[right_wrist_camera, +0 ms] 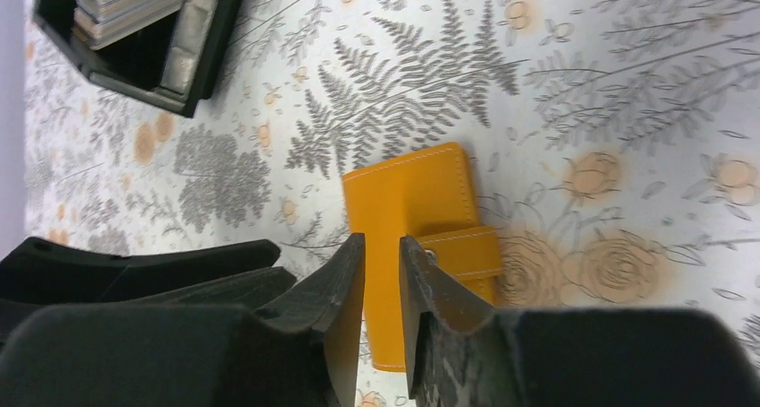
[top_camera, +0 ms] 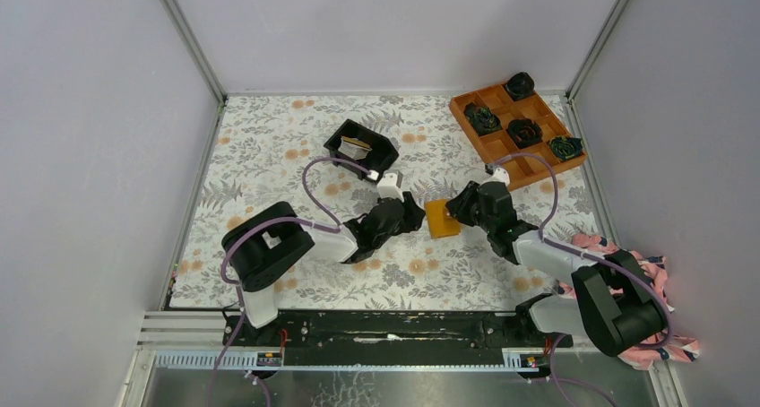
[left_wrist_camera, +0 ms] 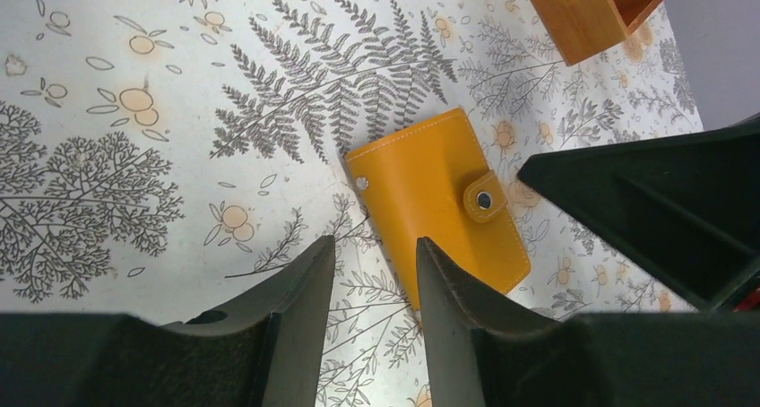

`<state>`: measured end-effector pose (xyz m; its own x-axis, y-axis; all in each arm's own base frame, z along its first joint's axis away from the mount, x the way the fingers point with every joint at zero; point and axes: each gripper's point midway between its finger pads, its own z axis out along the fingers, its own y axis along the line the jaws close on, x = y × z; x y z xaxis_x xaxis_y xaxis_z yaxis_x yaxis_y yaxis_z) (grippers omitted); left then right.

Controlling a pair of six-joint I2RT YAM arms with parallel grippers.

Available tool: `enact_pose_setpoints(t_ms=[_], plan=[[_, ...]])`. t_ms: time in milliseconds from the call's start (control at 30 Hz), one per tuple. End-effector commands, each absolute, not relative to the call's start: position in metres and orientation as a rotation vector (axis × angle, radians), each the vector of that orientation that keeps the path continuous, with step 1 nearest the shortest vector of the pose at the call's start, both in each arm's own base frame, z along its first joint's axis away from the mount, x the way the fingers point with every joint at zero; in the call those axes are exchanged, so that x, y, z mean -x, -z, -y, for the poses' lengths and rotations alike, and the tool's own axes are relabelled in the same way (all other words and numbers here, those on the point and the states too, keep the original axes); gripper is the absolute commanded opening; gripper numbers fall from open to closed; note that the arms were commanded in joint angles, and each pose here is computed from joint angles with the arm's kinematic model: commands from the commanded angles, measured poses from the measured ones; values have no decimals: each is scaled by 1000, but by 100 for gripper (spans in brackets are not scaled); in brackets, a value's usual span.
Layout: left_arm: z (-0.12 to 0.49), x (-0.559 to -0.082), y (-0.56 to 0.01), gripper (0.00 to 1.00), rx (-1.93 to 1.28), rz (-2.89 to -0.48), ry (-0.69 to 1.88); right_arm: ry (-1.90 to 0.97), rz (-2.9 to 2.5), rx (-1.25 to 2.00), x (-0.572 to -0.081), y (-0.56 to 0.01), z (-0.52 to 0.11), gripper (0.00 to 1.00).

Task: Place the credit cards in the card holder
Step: Close the card holder at the center of the board.

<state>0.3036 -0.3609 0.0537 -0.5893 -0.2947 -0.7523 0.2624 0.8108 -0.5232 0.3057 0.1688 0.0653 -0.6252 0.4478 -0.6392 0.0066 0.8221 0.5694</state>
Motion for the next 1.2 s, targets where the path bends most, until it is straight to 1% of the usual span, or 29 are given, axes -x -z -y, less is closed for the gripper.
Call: enact_pose_setpoints(t_ms=[0,100,200,367,900,1167], plan=[[361,-302,-50,46,53,-2039,793,-488,-2124,-348,-316,-77,-145,26],[361,-299,-44,45,48,-2056,801,-432,-2144,-346,-317,-73,-139,21],[363,-296,-43,45,47,-2058,806,-466,-2155,-307,-316,-71,-146,14],[370,-295,-43,45,26,-2066,816,-507,-2161,-286,-318,-72,-154,7],[388,-297,-28,44,-7,-2110,814,-531,-2256,-262,-312,-45,-163,4],[391,-297,-24,43,-9,-2119,809,-554,-2256,-261,-310,-42,-165,4]])
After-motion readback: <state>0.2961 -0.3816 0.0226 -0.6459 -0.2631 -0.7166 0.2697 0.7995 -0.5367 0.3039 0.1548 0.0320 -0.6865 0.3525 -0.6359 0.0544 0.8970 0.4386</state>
